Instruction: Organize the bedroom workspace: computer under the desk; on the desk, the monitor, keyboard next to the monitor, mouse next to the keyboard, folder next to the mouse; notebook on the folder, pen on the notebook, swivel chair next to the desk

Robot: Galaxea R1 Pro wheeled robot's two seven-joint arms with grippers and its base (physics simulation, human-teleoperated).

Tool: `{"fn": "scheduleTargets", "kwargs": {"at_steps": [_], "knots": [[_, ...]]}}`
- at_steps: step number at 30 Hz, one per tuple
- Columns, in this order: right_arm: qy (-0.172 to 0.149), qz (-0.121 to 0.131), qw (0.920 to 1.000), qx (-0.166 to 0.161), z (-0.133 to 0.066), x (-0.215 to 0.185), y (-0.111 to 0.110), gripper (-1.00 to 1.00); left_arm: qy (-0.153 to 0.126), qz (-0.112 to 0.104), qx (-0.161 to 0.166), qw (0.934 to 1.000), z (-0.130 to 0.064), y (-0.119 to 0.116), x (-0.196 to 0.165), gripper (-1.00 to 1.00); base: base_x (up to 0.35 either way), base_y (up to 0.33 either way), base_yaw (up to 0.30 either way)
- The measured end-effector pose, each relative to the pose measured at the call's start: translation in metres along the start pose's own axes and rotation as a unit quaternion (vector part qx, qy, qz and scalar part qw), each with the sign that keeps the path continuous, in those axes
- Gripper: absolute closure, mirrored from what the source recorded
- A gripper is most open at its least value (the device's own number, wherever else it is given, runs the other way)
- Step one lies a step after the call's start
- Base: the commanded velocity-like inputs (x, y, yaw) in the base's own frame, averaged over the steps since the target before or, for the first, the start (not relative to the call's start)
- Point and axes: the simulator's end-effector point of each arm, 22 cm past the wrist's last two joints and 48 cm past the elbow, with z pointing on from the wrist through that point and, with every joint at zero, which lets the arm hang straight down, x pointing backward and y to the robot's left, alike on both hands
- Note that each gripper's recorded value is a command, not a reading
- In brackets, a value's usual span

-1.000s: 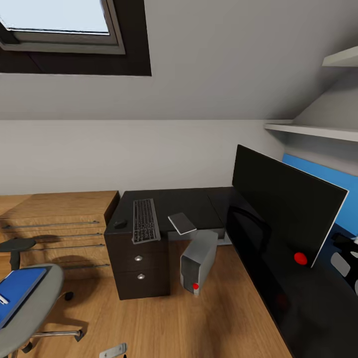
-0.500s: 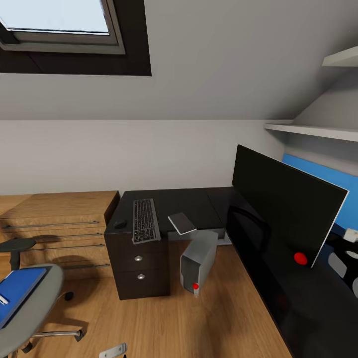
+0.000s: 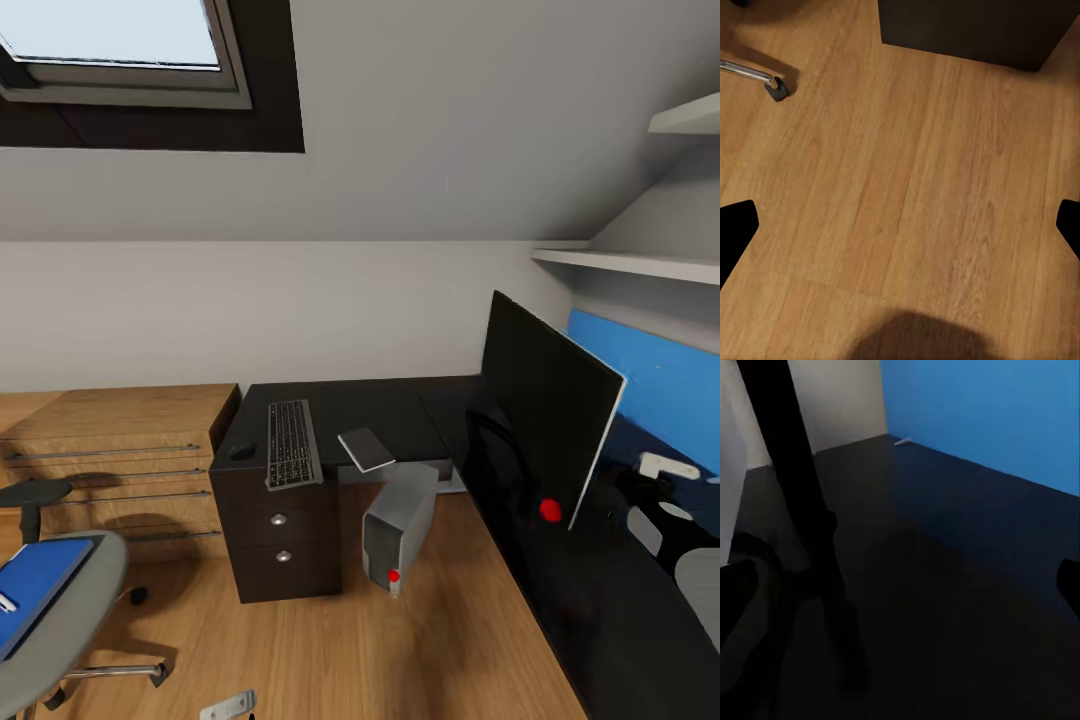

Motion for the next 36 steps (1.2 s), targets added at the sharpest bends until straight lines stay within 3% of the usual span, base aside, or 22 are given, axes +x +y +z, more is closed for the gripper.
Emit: {"fn": "scheduleTargets", "kwargs": {"at_steps": [2, 5, 9, 12, 36], "knots": [[0.006, 0.006, 0.9997, -0.022, -0.003, 0.01, 0.03, -1.0, 0.0, 0.0, 0.0, 1.0, 0.0, 0.0, 0.0, -1.0, 0.0, 0.0, 0.0], [0.011, 0.013, 0.9991, -0.04, -0.006, 0.019, 0.057, -1.0, 0.0, 0.0, 0.0, 1.0, 0.0, 0.0, 0.0, -1.0, 0.0, 0.0, 0.0], [0.014, 0.015, 0.9988, -0.044, -0.007, 0.022, 0.064, -1.0, 0.0, 0.0, 0.0, 1.0, 0.0, 0.0, 0.0, -1.0, 0.0, 0.0, 0.0], [0.018, 0.022, 0.998, -0.057, -0.011, 0.029, 0.088, -1.0, 0.0, 0.0, 0.0, 1.0, 0.0, 0.0, 0.0, -1.0, 0.0, 0.0, 0.008], [0.02, 0.024, 0.9976, -0.061, -0.013, 0.032, 0.095, -1.0, 0.007, 0.003, -0.002, 1.0, 0.0, 0.003, 0.008, -1.0, 0.021, 0.0, 0.042]]}}
